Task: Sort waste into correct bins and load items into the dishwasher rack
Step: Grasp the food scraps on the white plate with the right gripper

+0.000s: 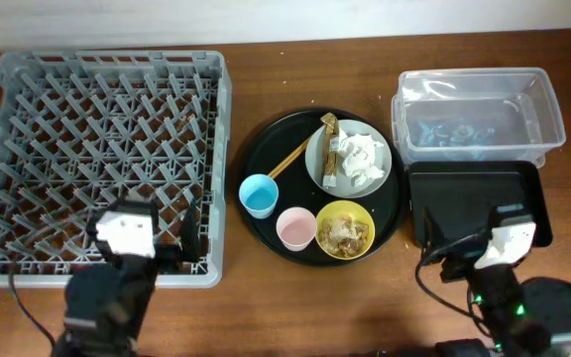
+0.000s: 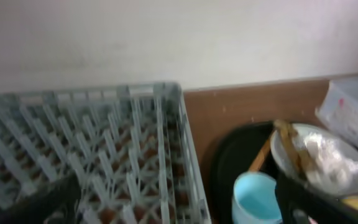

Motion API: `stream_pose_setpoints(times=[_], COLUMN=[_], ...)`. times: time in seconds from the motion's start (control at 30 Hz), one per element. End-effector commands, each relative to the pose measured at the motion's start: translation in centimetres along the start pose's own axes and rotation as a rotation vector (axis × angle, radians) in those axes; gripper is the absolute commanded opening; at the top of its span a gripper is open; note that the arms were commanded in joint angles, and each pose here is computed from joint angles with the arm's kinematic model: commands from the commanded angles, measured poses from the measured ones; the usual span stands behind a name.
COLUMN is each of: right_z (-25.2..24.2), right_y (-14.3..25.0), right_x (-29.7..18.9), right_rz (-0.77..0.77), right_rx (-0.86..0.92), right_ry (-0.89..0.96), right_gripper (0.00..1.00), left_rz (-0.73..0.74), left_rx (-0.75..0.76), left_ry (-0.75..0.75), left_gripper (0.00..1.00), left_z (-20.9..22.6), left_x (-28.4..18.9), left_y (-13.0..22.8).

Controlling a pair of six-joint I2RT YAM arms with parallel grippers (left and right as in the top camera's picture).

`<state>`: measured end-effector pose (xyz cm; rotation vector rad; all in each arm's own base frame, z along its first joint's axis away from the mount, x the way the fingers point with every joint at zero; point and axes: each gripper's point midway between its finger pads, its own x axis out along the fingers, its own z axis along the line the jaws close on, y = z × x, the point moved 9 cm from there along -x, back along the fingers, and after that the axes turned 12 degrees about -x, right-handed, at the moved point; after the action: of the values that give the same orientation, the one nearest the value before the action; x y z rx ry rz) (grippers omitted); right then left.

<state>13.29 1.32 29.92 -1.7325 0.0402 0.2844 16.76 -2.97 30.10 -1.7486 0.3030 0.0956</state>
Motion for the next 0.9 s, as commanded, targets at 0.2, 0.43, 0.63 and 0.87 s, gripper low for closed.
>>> stream_pose_setpoints(times=[0.2,0.43,0.63,0.87], right_z=[1.5,5.2,6.7,0.6], right_y=[-7.6,4.3,13.4,-1.9], right_x=[10.1,24.7,31.2,24.3], right_rz=[0.495,0.899,0.985,0.692], right_rx=[0.322,0.027,-0.003,0.161], right_ry=[-0.542,-0.239,-0.202,-0.106], right_gripper=[0.98,0.71,0.63,0.04], left_rz=[0.517,0.534,0.535,0.535], left_rx=[-0.050,-0.052,-0.052,-0.051], left_ry=[0.140,0.135,0.135,0.135], left_gripper=[0.99,0.99,0.99,0.99], left_z=[-3.9,-3.8,-3.8,-3.8], left_x=[9.3,9.5,9.5,9.5], left_y=[-6.6,-6.3,-6.3,-6.3])
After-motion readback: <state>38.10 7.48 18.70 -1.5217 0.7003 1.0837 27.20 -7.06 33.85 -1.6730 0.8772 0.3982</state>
